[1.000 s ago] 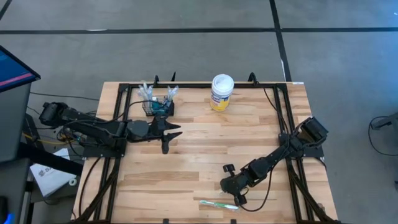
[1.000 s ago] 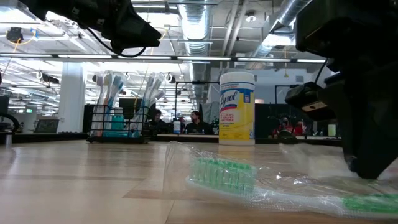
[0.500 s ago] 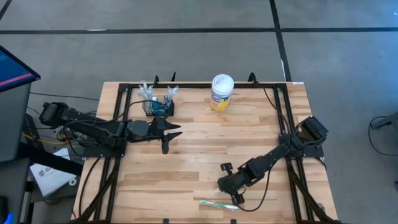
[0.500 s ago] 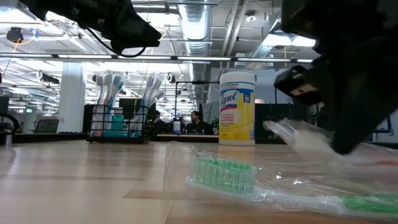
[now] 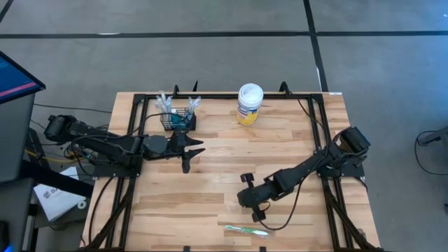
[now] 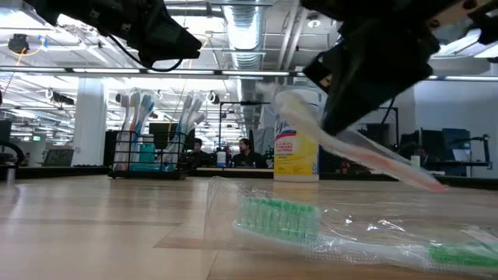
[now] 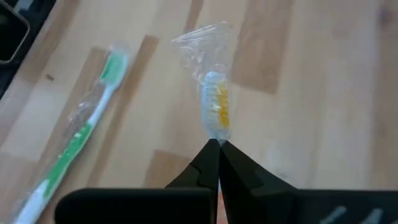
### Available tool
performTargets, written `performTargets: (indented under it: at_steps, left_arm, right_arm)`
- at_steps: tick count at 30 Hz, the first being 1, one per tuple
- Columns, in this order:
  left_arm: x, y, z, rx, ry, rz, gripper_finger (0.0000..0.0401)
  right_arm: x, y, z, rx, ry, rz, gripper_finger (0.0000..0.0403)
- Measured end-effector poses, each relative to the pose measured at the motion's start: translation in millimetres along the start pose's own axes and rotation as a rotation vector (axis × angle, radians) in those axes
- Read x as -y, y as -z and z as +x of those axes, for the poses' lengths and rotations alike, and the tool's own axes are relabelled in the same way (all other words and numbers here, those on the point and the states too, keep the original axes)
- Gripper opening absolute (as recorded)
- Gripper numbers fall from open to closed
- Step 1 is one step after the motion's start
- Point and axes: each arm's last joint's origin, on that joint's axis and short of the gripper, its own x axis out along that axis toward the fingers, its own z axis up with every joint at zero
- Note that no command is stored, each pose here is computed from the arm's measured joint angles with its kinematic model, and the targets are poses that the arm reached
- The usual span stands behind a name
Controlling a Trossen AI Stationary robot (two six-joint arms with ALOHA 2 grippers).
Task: Pick & Place toothbrushing station
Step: Put the orange toothbrush into the mesh organizer
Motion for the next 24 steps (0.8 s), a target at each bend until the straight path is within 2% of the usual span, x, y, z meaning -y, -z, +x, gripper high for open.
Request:
performTargets:
  at_steps: [6,13,24]
  left_arm:
    - [-0.1,0.5,0.0,-0.002,0.000,0.001,0.0127]
    - [-0.1,0.7,0.0,-0.003,0.000,0.001,0.0127]
    - [-0.1,0.7,0.0,-0.002,0.000,0.004,0.0127]
  right_arm:
    - [14.2,-14.3,-17.9,0.113,0.114,-0.023,0.0000]
    - [25.1,-27.6,-41.1,0.219,0.170,-0.074,0.0000]
    - [46.0,-40.7,-50.6,0.329,0.247,-0.098,0.0000]
